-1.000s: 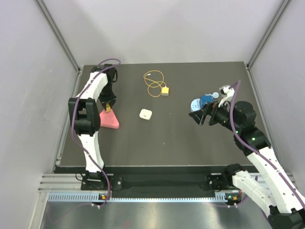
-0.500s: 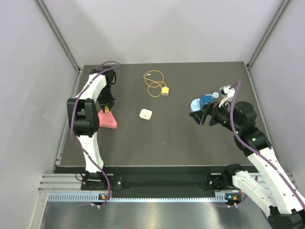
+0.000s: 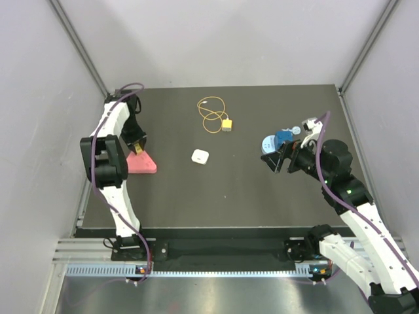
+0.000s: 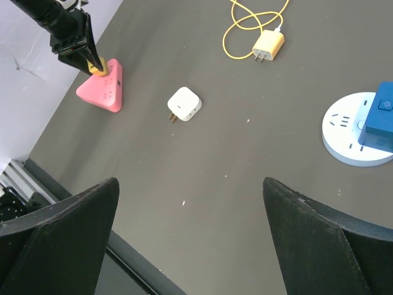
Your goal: Insert the plug
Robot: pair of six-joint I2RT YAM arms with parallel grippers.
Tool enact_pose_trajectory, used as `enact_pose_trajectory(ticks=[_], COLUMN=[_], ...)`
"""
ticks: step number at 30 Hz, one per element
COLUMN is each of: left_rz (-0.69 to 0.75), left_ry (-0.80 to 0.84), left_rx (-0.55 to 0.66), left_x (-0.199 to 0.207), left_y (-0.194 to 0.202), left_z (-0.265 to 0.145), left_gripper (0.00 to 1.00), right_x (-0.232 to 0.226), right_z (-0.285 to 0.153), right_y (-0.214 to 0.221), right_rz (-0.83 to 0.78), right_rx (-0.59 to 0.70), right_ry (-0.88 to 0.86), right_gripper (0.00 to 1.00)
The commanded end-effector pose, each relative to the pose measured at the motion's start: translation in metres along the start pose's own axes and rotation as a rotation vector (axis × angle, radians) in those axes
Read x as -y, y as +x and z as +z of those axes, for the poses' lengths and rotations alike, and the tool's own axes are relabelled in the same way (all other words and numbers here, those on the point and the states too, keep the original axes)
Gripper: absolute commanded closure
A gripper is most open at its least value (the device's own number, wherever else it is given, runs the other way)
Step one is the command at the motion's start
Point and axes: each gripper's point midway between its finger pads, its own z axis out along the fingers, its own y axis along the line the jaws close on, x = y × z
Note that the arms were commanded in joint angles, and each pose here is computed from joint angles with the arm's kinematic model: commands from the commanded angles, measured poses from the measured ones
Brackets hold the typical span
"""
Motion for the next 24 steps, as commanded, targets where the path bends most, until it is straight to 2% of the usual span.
enact_pose_trajectory(ticks=[1,10,16,20,24], left_rz=[-0.009,-0.085,-0.103,-0.117,-0.136], left_ry=[-0.010,0.011,0.053,0.116,0.151], left_rx=[-0.089,-0.146,-0.148,-0.201,-0.214], left_x=[-0.003,-0.021,-0.018,-0.009,-0.005], left_y=[-0.001,-0.021,-0.021,-0.004,0.004], left_z=[0.042,0.060,0.059,0.062,0.063], left_gripper=[1.00,1.00,1.00,1.00,1.00], right_x=[-0.006,-0.001,0.002,0.002,-0.020], right_z=[-0.005,-0.003,0.006,0.027,0.059], right_y=[-0.021,-0.017,-0.013,-0.005,-0.003], right_rz=[-0.025,-0.027,-0.007,0.037,0.074], right_rx=[0.069,0.056,0.049,0.020,0.034], right_ry=[-0.008,0.008,0.004,0.004,-0.022], right_gripper=[0.00,0.00,0.00,0.00,0.07])
